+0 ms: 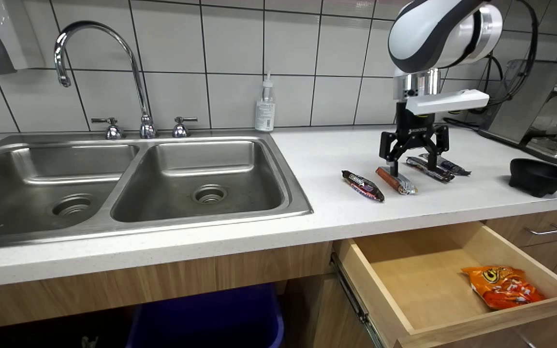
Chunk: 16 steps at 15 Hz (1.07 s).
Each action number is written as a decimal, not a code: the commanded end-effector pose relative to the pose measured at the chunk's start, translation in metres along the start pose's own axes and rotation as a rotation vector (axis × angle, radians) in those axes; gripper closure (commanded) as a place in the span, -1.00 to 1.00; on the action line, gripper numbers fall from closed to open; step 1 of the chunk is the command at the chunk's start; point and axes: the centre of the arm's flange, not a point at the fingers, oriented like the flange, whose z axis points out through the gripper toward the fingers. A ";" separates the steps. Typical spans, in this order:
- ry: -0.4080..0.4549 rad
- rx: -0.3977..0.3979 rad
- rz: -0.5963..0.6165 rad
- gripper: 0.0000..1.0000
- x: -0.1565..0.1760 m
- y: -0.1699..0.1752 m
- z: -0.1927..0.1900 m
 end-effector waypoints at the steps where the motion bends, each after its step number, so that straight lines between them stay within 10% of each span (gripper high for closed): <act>1: -0.054 0.016 0.009 -1.00 0.030 -0.007 -0.006; 16: -0.092 0.019 0.025 -1.00 0.043 -0.008 0.003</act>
